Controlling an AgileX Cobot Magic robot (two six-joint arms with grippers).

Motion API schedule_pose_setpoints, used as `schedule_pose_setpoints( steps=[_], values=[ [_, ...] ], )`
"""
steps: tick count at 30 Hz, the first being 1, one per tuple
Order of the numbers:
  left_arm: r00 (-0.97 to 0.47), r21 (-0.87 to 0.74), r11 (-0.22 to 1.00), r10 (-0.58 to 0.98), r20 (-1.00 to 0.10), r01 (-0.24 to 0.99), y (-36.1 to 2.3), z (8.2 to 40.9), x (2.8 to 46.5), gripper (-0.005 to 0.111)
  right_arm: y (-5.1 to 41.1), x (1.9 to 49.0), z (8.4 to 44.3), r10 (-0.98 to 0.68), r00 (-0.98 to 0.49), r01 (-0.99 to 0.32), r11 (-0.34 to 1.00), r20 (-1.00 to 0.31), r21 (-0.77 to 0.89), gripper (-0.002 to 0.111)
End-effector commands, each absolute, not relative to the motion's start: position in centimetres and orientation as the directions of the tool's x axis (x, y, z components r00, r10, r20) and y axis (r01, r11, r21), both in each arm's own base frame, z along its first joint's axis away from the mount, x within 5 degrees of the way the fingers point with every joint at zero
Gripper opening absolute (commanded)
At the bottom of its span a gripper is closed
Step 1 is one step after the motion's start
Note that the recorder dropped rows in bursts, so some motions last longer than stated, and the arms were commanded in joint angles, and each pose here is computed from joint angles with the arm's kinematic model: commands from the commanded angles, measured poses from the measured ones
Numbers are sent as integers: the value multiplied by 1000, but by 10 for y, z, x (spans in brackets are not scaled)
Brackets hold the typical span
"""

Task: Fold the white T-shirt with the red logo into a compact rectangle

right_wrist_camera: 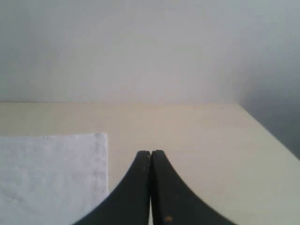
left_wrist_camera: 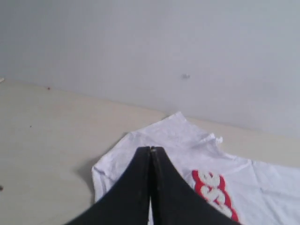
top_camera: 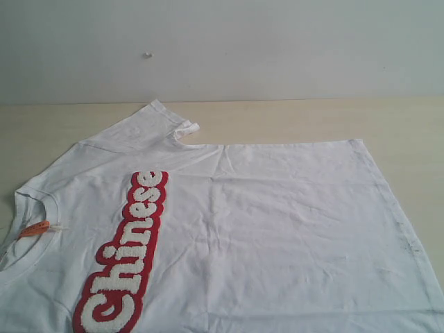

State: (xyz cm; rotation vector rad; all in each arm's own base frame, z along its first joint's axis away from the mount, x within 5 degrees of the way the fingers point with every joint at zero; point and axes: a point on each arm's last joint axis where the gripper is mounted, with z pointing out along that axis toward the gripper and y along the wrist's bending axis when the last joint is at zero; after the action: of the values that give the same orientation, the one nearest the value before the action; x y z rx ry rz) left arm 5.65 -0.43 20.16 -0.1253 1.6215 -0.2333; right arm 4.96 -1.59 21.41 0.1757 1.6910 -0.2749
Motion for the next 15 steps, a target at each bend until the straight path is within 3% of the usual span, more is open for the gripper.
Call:
schedule_pose_setpoints(
  steps=[1, 7, 12, 15],
  values=[
    [124, -246, 964, -258, -958, 101, -4, 218, 55, 0, -16, 50, 224, -151, -37, 279, 948, -988, -155, 0],
    [207, -243, 963, -263, -942, 119, -3, 226, 54, 0, -13, 50, 238, -89, 142, 261, 964, -986, -50, 0],
    [213, -260, 958, -282, -936, 125, -3, 227, 54, 0, -14, 48, 245, 116, 269, 219, 959, -956, 178, 0],
    [199, -354, 924, -378, -904, 146, -3, 227, 54, 0, -15, 47, 246, 333, 325, 163, 902, -885, 399, 0]
  ],
)
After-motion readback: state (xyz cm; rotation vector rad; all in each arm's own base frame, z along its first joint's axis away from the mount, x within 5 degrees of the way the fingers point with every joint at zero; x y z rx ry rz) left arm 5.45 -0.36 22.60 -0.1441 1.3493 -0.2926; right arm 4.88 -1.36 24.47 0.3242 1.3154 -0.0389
